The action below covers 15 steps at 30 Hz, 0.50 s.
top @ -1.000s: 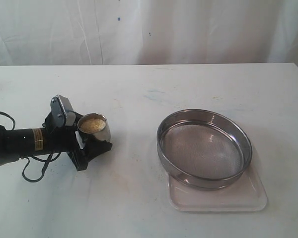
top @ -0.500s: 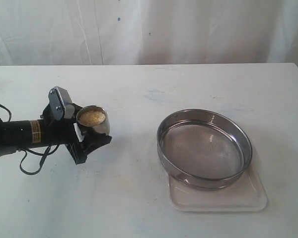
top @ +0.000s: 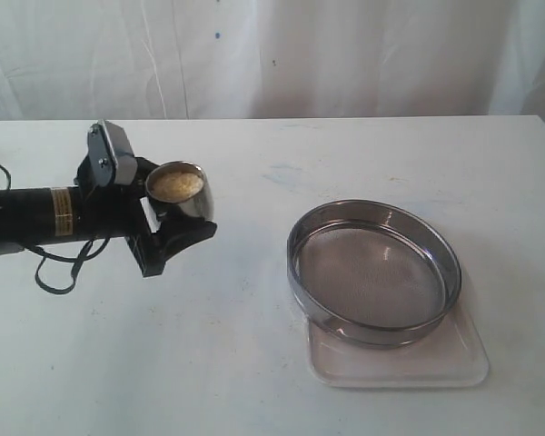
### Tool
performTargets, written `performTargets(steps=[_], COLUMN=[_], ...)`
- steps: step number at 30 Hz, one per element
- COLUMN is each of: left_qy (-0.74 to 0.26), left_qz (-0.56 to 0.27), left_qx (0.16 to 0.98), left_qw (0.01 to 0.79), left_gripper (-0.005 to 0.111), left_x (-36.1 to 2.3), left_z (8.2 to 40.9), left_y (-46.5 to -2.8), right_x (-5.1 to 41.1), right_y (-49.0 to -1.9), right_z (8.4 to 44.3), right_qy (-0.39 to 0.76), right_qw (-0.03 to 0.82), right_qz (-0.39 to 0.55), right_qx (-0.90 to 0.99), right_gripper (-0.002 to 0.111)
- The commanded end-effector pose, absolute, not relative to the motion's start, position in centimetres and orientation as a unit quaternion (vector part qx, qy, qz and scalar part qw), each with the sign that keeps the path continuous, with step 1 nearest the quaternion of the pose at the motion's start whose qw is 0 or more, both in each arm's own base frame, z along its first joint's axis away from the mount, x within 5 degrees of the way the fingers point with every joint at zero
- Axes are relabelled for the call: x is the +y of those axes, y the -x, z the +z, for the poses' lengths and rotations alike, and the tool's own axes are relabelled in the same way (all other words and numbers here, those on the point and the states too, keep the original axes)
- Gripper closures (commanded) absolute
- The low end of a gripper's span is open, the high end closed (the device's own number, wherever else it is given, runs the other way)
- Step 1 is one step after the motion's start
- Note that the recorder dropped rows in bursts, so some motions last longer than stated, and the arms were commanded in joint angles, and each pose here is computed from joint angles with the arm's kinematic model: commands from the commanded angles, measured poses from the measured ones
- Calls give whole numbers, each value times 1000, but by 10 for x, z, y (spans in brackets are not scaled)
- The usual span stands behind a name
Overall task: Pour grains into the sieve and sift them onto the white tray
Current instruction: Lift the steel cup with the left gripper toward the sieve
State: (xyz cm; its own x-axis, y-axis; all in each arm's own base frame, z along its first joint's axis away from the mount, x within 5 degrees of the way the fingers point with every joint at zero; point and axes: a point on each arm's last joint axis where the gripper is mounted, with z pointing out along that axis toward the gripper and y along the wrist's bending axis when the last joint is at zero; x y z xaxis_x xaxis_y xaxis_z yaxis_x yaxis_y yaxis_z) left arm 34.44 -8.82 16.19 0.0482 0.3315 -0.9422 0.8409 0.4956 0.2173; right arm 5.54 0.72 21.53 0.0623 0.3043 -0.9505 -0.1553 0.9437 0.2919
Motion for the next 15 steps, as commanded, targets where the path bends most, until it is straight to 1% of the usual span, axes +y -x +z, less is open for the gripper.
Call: performTargets(steps=[1, 11, 15], left_qy=[-486, -497, -539], left_qz=[-253, -313, -264], left_qx=[598, 561, 587], left_qw=[585, 583, 544], left_gripper=[107, 107, 107], left_x=[-122, -168, -185], left_z=[189, 222, 227], left_y=[-329, -328, -336], right_x=[7, 7, 7], right_y=[-56, -56, -56], right_z=[215, 215, 215], right_qy=[-56, -56, -56], right_qw=[728, 728, 728], right_qz=[155, 155, 155], right_qx=[665, 665, 665], right_gripper=[108, 108, 108])
